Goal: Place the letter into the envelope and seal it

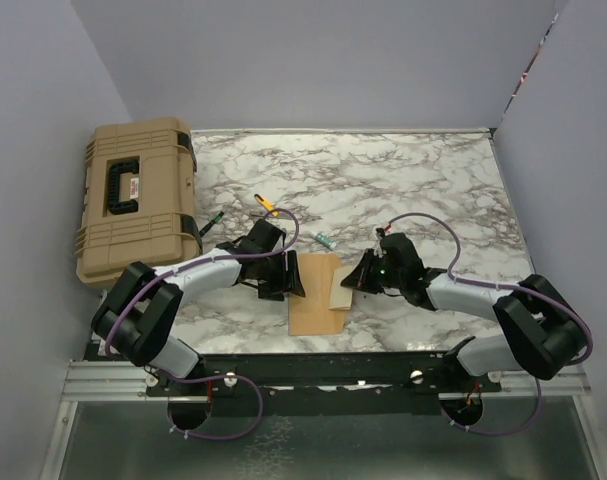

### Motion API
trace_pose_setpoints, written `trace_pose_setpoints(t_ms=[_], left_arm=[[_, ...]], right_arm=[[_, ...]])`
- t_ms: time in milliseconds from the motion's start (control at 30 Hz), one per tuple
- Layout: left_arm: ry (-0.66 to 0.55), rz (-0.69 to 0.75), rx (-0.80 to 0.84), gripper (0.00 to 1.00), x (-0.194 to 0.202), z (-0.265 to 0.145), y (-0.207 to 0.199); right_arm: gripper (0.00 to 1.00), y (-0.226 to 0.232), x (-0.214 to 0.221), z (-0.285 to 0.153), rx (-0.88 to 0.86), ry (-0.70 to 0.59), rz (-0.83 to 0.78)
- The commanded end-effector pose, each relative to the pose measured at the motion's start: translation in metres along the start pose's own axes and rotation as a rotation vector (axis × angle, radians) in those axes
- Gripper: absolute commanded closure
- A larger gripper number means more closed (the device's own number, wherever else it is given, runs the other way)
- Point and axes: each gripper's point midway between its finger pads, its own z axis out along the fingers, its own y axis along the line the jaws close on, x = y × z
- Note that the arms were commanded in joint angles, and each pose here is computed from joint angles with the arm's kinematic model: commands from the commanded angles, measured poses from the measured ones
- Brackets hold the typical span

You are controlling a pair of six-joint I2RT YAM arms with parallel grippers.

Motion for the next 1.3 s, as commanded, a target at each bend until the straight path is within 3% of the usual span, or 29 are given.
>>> trace_pose_setpoints(t_ms=[0, 233, 1000, 1067, 1267], left_arm=[[0.019, -0.014, -0.088, 0.37, 0.006, 0.007, 0.02], [0.019, -0.02, -0.067, 0.43, 0.005, 0.008, 0.015], [-0.002, -0.043, -0.044, 0.44, 0.001, 0.012, 0.011], [-0.011, -0.042, -0.051, 0.45, 0.0, 0.011, 0.013], [-0.041, -0.044, -0.076, 0.49, -0.001, 0.009, 0.019]], right_arm=[[0.99, 0.005, -0.003, 0.004, -0.056, -0.022, -0.113], [0.99, 0.004, 0.007, 0.018, -0.076, 0.038, -0.075], [0.99, 0.037, 0.034, 0.053, -0.119, 0.184, -0.048], [0.92, 0.039, 0.03, 0.049, -0.104, 0.174, -0.051], [0.6, 0.028, 0.016, 0.027, 0.073, 0.159, -0.073]])
